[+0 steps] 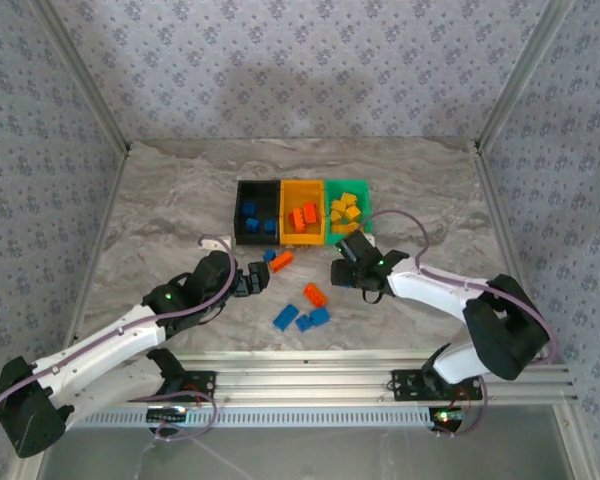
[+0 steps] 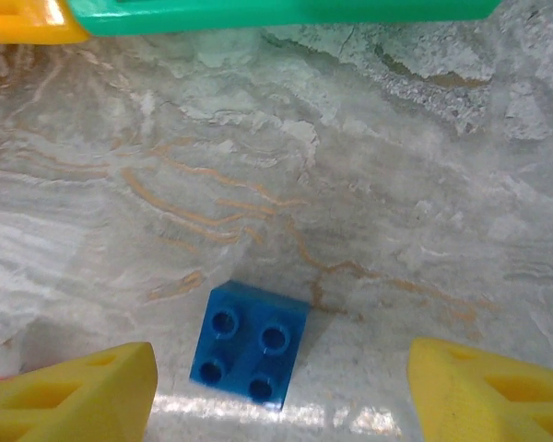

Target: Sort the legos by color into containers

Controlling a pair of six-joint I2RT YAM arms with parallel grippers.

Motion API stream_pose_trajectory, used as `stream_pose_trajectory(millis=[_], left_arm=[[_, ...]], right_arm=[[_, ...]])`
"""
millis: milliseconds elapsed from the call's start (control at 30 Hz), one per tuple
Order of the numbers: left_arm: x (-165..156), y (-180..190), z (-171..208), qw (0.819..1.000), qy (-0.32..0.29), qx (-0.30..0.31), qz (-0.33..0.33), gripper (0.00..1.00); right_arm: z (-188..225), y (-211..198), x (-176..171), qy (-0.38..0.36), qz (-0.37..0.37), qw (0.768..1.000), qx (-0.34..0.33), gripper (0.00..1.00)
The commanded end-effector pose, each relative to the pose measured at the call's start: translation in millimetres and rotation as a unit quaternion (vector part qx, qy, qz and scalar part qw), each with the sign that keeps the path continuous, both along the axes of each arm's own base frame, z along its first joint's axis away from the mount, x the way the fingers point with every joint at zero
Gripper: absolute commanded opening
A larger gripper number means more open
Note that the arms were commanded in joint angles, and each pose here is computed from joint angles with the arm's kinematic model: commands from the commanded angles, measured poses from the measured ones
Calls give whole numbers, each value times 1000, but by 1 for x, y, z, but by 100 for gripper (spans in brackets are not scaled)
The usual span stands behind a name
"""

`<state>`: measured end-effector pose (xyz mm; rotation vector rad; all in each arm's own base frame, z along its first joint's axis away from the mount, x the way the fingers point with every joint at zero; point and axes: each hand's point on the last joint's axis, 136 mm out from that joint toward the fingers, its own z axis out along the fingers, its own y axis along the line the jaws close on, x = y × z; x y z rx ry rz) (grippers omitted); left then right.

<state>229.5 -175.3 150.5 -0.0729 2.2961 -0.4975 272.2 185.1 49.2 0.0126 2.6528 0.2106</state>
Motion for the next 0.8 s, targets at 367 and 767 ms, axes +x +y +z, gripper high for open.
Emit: stream_pose_trajectory(millis=[367,767], left_arm=[[-1,13,-5,1000,2,13,26,100],[-9,39,-8,997,8,41,58,100]], right_arm=[[-31,13,4,39,11,999,-22,47],[59,89,21,-62,127,989,32,29]])
